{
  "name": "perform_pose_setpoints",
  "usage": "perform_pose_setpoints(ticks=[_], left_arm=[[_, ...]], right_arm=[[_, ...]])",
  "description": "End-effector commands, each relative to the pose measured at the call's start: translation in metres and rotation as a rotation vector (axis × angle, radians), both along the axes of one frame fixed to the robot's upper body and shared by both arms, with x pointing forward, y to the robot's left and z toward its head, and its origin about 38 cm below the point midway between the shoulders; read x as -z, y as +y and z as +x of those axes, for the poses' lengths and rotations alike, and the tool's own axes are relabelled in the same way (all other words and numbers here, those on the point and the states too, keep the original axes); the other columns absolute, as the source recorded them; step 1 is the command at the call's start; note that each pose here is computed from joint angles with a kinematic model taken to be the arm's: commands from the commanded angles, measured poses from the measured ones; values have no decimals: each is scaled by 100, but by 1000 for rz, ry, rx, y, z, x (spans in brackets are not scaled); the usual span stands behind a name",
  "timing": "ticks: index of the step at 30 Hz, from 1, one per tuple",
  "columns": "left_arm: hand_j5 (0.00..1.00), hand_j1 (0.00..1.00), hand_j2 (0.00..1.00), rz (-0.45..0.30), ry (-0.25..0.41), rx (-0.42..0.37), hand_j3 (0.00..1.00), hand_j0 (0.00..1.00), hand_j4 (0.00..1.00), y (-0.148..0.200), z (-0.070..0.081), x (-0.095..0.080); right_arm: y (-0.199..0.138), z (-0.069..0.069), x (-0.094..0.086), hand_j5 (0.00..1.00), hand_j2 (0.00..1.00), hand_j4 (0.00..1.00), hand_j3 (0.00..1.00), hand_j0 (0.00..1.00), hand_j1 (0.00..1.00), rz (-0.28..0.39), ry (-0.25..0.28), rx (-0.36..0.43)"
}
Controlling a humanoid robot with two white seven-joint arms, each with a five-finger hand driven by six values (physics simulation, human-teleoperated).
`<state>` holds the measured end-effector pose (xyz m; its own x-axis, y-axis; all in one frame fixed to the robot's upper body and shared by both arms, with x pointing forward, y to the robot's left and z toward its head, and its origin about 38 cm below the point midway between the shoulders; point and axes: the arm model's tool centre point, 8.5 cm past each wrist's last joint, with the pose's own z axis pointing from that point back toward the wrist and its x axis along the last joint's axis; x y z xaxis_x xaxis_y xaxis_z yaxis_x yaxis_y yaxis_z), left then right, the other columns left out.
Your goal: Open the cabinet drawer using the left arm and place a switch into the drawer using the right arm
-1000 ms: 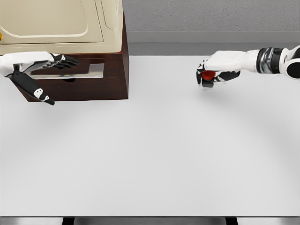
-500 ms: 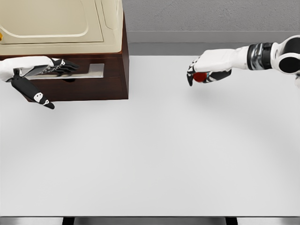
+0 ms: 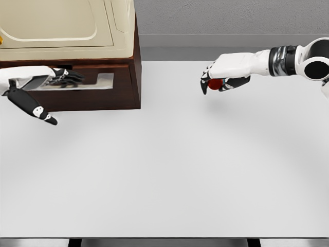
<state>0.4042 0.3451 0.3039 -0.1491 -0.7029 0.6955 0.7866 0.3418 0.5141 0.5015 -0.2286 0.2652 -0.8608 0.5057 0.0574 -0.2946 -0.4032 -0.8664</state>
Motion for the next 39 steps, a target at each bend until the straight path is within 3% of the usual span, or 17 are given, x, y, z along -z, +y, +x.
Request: perform_pose_setpoints(ticks=[1, 16, 22, 39], left_arm=[[100, 100, 100, 4, 4, -4, 100, 100, 100, 4, -6, -1], [100, 100, 100, -61, 81, -41, 100, 100, 100, 11, -16, 0], [100, 100, 100, -88, 176, -60, 100, 100, 100, 15, -21, 2], [100, 100, 100, -116, 319, -160, 100, 100, 100, 26, -29, 9]], right_arm=[[4, -2, -3, 50, 50, 50, 50, 50, 50, 12, -1, -11], [24, -18, -20, 50, 50, 50, 50, 50, 50, 43, -32, -98], [32, -24, -26, 50, 50, 50, 50, 50, 50, 63, -35, -129], [48, -30, -43, 51, 51, 51, 51, 51, 51, 124, -39, -176]])
